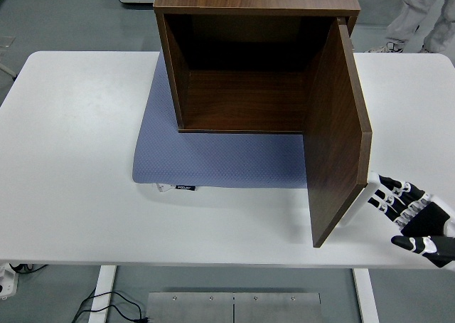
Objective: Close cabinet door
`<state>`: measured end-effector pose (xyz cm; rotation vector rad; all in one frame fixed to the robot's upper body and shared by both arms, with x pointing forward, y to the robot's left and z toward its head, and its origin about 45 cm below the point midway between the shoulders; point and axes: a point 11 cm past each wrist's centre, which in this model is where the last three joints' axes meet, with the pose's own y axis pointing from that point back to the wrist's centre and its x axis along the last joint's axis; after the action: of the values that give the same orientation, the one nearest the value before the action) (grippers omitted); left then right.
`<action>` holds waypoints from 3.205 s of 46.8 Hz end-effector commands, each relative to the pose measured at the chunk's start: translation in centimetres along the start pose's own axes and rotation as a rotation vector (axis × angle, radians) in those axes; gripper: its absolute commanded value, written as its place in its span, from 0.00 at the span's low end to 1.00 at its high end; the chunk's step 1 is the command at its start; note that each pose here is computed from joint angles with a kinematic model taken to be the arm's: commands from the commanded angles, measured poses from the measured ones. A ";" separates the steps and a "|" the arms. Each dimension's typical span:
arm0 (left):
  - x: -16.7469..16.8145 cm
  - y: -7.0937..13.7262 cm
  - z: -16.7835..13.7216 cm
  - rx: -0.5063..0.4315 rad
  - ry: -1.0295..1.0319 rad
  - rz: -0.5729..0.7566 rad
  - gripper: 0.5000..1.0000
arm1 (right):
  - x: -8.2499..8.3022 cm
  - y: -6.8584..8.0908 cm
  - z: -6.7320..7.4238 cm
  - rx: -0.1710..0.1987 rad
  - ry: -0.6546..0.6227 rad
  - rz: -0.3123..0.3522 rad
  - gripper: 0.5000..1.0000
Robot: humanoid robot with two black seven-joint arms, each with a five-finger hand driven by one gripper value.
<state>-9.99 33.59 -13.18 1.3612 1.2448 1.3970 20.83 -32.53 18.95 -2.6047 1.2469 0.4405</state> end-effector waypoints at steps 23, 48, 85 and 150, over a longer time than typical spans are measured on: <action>0.0 0.0 0.0 0.000 0.000 0.000 1.00 | -4.0 -3.4 3.2 0.038 0.001 -0.036 1.00; 0.0 0.0 0.0 0.000 0.000 0.000 1.00 | -7.1 -7.5 5.0 0.084 0.011 -0.055 1.00; 0.0 0.0 0.0 0.000 0.000 -0.001 1.00 | -10.1 -12.4 5.5 0.168 -0.005 -0.040 1.00; 0.0 0.0 0.0 0.000 0.001 0.000 1.00 | -11.4 -17.7 8.0 0.182 -0.008 0.050 1.00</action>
<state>-9.99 33.59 -13.19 1.3607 1.2450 1.3972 26.50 -11.08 16.66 -2.4248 1.2934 0.3320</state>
